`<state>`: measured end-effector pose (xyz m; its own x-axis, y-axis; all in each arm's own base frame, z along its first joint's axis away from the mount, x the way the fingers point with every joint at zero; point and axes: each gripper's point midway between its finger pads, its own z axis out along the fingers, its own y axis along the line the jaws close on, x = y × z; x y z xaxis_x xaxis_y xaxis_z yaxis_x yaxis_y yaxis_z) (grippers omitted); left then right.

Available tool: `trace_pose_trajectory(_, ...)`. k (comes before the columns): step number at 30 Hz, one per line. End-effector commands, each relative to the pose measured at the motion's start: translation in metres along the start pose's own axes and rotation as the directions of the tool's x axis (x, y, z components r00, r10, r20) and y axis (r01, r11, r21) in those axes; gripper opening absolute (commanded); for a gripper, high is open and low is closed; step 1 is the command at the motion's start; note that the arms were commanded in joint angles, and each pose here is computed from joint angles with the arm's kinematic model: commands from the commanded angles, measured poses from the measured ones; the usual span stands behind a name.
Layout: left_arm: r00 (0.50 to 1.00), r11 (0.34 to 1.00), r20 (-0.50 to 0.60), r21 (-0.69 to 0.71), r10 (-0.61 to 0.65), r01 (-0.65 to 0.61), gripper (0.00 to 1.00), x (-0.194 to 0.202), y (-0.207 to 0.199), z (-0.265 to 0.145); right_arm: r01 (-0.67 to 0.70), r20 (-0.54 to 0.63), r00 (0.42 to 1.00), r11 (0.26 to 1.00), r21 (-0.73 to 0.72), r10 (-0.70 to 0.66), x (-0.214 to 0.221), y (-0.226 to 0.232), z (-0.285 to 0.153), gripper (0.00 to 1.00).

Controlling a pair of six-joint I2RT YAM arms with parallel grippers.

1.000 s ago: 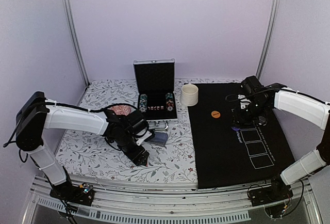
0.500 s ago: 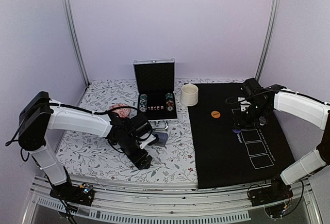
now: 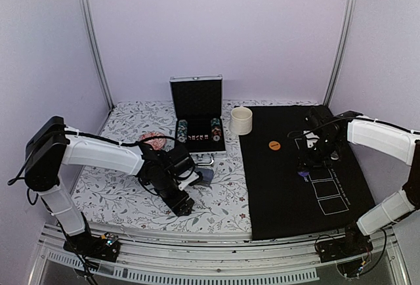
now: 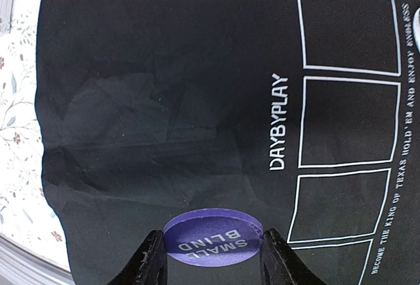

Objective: Distribute texas hold em gaming equipment

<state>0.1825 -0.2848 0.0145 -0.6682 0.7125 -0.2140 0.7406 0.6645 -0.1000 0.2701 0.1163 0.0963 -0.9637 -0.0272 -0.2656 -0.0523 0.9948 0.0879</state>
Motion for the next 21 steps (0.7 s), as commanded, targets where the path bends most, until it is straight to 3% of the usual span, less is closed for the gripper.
trace_pose_trajectory(1, 1.0, 1.0, 0.017, -0.004, 0.018, -0.018, 0.86, -0.003, -0.004, -0.002, -0.025, -0.046, 0.999, 0.998, -0.053, 0.023, 0.01, 0.008, 0.01, 0.26)
trace_pose_trajectory(21, 1.0, 1.0, 0.019, -0.002, 0.007, -0.007, 0.86, 0.001, -0.004, -0.003, -0.038, -0.14, 0.99, 0.998, -0.047, 0.031, 0.039, 0.018, 0.041, 0.24)
